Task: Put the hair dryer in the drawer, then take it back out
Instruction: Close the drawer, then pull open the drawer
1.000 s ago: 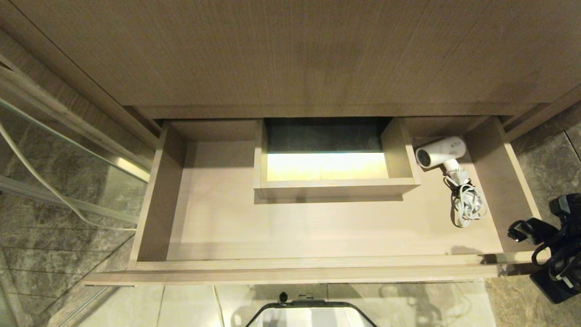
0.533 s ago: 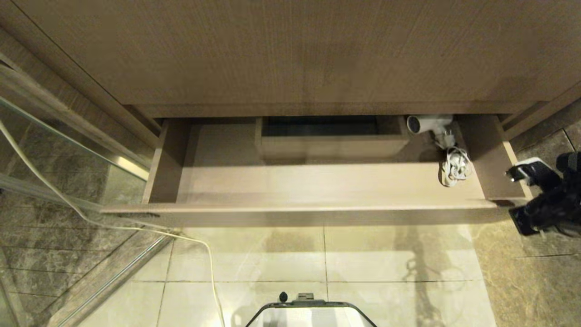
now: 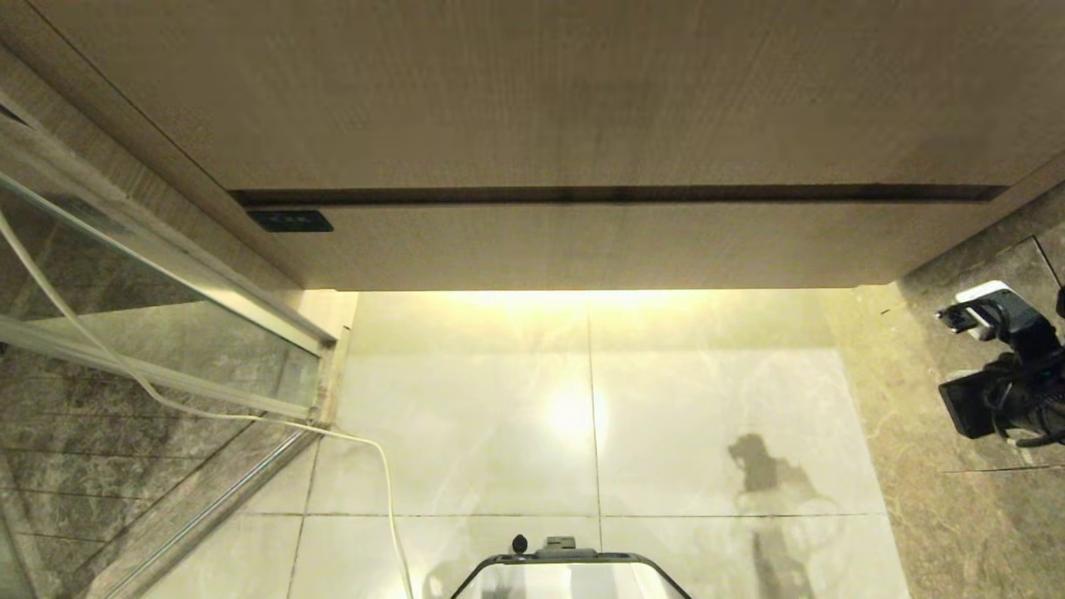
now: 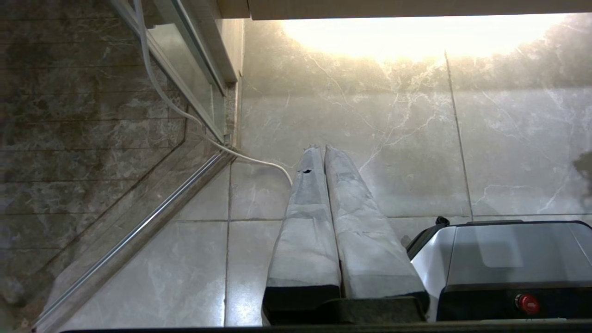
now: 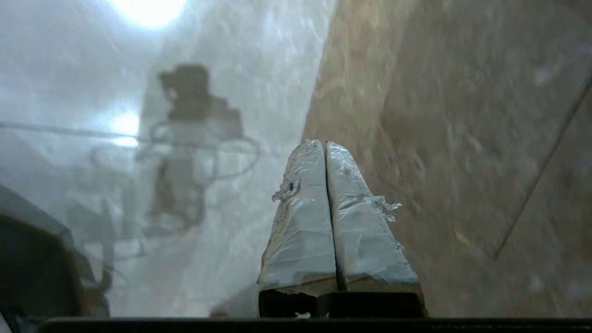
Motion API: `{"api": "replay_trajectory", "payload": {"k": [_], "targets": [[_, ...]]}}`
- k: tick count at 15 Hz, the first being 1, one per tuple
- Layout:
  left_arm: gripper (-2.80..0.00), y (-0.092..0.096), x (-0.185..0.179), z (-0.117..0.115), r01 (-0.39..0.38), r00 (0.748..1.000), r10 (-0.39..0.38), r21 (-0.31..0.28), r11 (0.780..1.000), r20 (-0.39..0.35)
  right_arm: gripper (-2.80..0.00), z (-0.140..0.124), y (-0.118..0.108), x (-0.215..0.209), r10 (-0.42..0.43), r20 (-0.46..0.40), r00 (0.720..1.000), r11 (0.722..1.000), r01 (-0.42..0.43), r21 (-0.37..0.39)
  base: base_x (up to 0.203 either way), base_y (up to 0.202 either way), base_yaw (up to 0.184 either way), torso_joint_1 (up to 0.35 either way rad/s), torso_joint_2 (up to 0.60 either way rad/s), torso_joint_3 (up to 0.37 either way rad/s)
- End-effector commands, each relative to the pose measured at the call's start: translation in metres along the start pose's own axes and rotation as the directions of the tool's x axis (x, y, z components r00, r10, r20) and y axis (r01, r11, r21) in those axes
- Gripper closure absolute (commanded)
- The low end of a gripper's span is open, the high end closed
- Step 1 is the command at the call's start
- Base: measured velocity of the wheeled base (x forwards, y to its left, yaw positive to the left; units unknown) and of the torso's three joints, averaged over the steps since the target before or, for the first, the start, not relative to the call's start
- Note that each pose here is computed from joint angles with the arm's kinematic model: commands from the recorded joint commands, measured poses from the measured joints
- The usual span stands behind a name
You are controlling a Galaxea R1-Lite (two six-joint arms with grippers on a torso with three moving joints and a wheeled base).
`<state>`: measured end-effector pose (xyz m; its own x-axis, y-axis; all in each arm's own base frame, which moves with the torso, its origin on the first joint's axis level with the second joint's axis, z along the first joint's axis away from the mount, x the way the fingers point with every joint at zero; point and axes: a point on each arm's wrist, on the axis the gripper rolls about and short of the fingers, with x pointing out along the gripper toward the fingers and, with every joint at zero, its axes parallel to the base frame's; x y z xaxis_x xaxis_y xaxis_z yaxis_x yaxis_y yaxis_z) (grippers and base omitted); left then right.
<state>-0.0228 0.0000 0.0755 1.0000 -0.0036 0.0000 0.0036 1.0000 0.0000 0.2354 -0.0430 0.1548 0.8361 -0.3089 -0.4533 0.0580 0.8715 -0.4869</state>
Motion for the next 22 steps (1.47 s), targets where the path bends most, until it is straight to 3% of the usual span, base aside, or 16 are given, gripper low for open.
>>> {"api": "replay_trajectory", "payload": {"k": [1,5,9,12,14,16,18,20,22], "targets": [[0.0,0.0,0.0,0.0,-0.001,1.0,0.001,0.0,1.0,-0.002,0.0,-0.006,0.0,-0.036,-0.016,0.058,0.998,0.999,0.018,-0.036,0.0,0.0,0.0,0.0,0.0,0.0],[0.0,0.0,0.0,0.0,-0.001,1.0,0.001,0.0,1.0,-0.002,0.0,-0.031,0.012,-0.087,-0.007,0.142,0.99,0.994,0.022,-0.104,0.0,0.0,0.0,0.0,0.0,0.0],[0.0,0.0,0.0,0.0,-0.001,1.0,0.001,0.0,1.0,0.0,0.0,-0.072,0.027,-0.133,0.014,0.245,0.969,0.993,0.014,-0.114,0.0,0.0,0.0,0.0,0.0,0.0],[0.0,0.0,0.0,0.0,-0.001,1.0,0.001,0.0,1.0,0.0,0.0,-0.081,0.032,-0.136,0.04,0.238,0.97,0.991,-0.009,-0.13,0.0,0.0,0.0,0.0,0.0,0.0],[0.0,0.0,0.0,0.0,-0.001,1.0,0.001,0.0,1.0,-0.002,0.0,-0.094,0.038,-0.142,0.098,0.254,0.962,0.993,-0.078,-0.087,0.0,0.0,0.0,0.0,0.0,0.0],[0.0,0.0,0.0,0.0,-0.001,1.0,0.001,0.0,1.0,-0.002,0.0,-0.112,0.04,-0.164,0.117,0.369,0.922,0.992,-0.124,-0.006,0.0,0.0,0.0,0.0,0.0,0.0],[0.0,0.0,0.0,0.0,-0.001,1.0,0.001,0.0,1.0,-0.002,0.0,-0.14,0.042,-0.19,0.08,0.563,0.823,0.981,-0.165,0.102,0.0,0.0,0.0,0.0,0.0,0.0],[0.0,0.0,0.0,0.0,-0.001,1.0,0.001,0.0,1.0,-0.002,0.0,-0.167,0.049,-0.199,0.078,0.675,0.734,0.943,-0.273,0.188,0.0,0.0,0.0,0.0,0.0,0.0],[0.0,0.0,0.0,0.0,0.001,1.0,-0.001,0.0,1.0,-0.002,0.0,-0.184,0.058,-0.193,0.142,0.688,0.712,0.888,-0.399,0.23,0.0,0.0,0.0,0.0,0.0,0.0]]}}
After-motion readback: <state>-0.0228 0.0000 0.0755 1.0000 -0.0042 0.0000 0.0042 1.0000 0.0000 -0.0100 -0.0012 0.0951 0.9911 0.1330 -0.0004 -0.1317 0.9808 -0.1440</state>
